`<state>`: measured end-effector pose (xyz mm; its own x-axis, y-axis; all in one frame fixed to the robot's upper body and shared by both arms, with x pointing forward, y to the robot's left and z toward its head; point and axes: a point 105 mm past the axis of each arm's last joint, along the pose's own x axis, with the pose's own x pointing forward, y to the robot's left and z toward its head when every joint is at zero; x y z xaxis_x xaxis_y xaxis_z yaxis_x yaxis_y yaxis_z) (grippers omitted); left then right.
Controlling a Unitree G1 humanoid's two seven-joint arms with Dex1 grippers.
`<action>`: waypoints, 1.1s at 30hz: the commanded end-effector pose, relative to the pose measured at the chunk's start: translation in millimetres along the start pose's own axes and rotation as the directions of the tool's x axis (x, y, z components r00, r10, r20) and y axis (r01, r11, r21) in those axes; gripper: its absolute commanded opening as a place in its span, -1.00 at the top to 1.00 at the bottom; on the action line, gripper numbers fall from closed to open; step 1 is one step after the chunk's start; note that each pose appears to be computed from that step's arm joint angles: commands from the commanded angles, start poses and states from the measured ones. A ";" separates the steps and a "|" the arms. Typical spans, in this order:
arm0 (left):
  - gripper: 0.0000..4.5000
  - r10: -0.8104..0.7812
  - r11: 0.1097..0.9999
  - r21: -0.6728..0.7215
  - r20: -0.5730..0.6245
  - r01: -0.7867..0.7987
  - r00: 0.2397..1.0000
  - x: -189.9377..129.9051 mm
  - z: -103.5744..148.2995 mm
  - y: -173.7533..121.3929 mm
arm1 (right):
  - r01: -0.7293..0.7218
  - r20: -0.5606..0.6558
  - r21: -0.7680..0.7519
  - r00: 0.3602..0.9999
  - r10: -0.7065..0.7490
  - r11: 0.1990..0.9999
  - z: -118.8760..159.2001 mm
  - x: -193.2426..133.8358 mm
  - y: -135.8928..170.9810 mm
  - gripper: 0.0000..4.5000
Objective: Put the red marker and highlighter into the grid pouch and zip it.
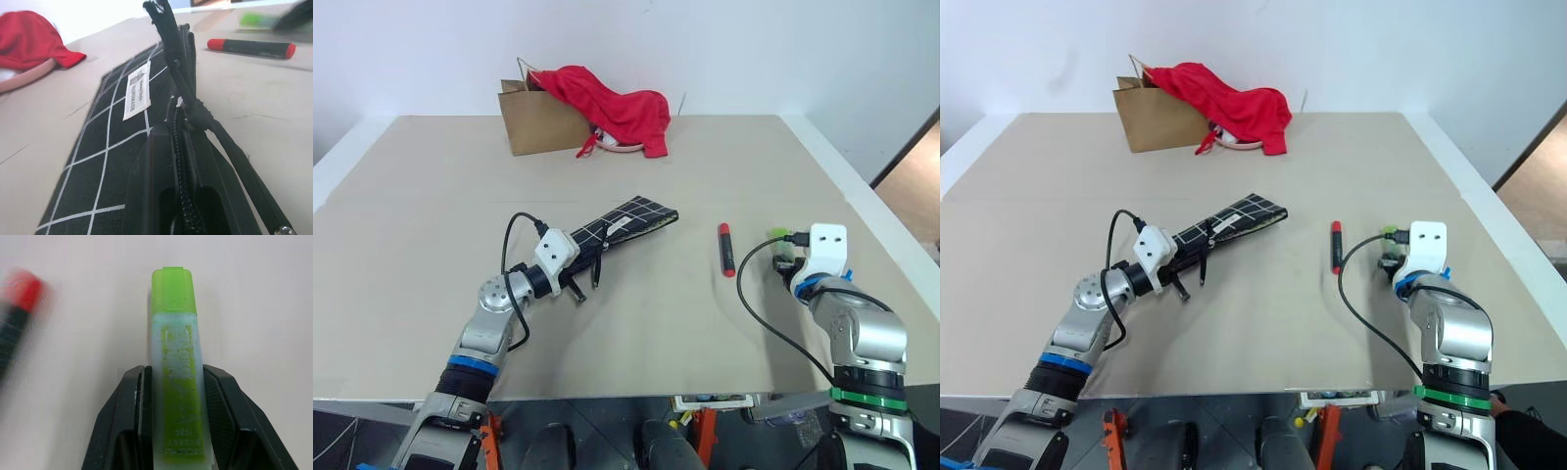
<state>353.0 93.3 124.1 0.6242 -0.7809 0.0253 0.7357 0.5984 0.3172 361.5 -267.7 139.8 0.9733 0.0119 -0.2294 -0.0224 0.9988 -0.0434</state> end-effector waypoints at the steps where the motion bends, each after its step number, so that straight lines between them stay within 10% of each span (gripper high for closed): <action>1: 1.00 -0.014 1.000 0.008 0.018 0.014 1.000 -3.3 5.7 2.7 | -0.325 0.234 -0.307 0.885 0.402 0.894 69.6 -32.7 57.8 0.52; 5: 1.00 -0.036 0.999 0.009 0.016 0.036 0.999 -4.2 6.8 1.7 | -0.487 0.014 -0.656 0.756 0.654 0.577 59.8 -59.4 93.7 0.52; 10: 1.00 -0.045 0.999 0.006 0.017 0.045 0.999 -5.1 8.9 1.6 | -0.507 -0.132 -0.773 0.717 0.685 0.382 46.5 -54.7 98.8 0.52; 33: 1.00 -0.064 0.998 -0.013 0.052 0.065 0.997 -9.6 28.5 2.2 | -0.433 -0.125 -0.852 0.714 0.689 0.295 51.1 -26.1 99.5 0.52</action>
<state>341.0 94.8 133.7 0.5632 -0.8263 0.0005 0.7950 0.5420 0.2724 347.2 -161.2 169.1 0.6360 0.6850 -0.3554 -0.6629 0.2491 -0.7060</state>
